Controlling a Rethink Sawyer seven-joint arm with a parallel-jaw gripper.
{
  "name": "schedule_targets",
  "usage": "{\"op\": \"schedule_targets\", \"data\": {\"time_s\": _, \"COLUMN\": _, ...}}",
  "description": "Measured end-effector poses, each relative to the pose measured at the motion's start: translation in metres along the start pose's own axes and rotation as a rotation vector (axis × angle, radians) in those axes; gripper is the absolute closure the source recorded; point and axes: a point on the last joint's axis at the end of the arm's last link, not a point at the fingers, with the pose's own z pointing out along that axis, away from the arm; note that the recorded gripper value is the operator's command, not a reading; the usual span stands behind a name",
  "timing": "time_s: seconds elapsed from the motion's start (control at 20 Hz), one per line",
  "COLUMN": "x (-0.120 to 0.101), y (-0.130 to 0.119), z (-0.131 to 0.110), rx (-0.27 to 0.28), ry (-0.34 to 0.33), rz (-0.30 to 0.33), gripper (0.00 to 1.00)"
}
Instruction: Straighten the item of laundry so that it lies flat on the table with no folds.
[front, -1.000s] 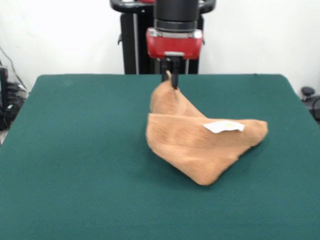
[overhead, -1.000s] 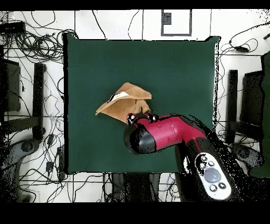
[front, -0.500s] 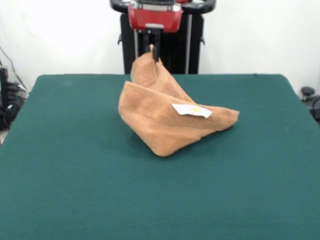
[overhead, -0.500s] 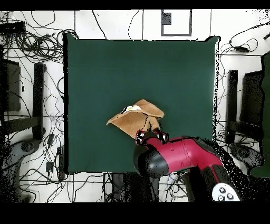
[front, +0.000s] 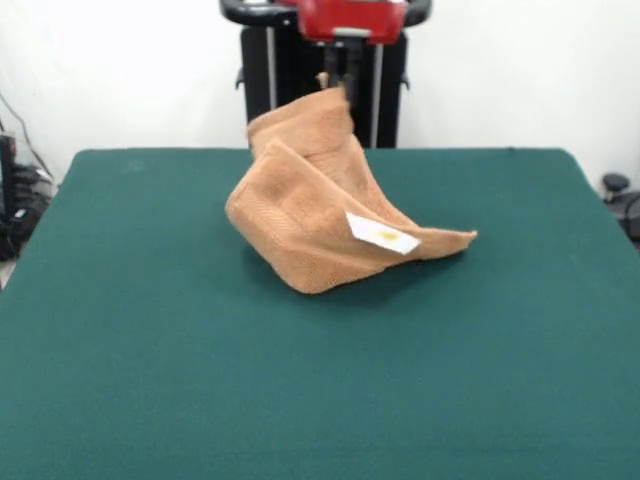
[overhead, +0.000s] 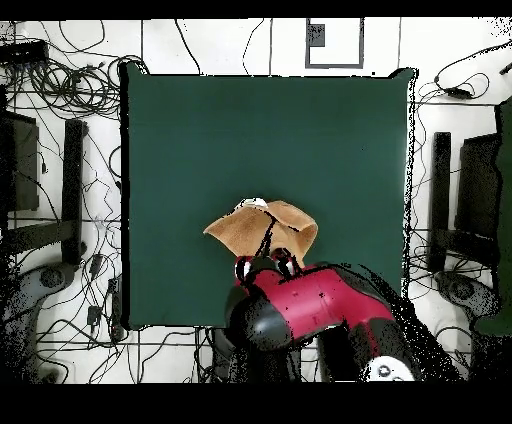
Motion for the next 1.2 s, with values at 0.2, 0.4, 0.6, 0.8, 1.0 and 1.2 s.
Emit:
{"op": "schedule_targets", "data": {"time_s": 0.2, "x": 0.0, "y": 0.031, "z": -0.002, "rx": -0.009, "ry": -0.003, "rz": -0.065, "gripper": 1.0}}
{"op": "schedule_targets", "data": {"time_s": 0.4, "x": 0.001, "y": 0.051, "z": -0.003, "rx": -0.012, "ry": 0.0, "rz": -0.105, "gripper": 1.0}}
{"op": "schedule_targets", "data": {"time_s": 0.6, "x": 0.004, "y": 0.058, "z": 0.002, "rx": -0.014, "ry": 0.013, "rz": -0.113, "gripper": 1.0}}
{"op": "schedule_targets", "data": {"time_s": 0.8, "x": 0.008, "y": 0.057, "z": 0.009, "rx": -0.015, "ry": 0.033, "rz": -0.104, "gripper": 1.0}}
{"op": "schedule_targets", "data": {"time_s": 1.0, "x": 0.015, "y": 0.052, "z": 0.018, "rx": -0.009, "ry": 0.055, "rz": -0.104, "gripper": 1.0}}
{"op": "schedule_targets", "data": {"time_s": 1.2, "x": 0.02, "y": 0.047, "z": 0.026, "rx": -0.006, "ry": 0.073, "rz": -0.1, "gripper": 1.0}}
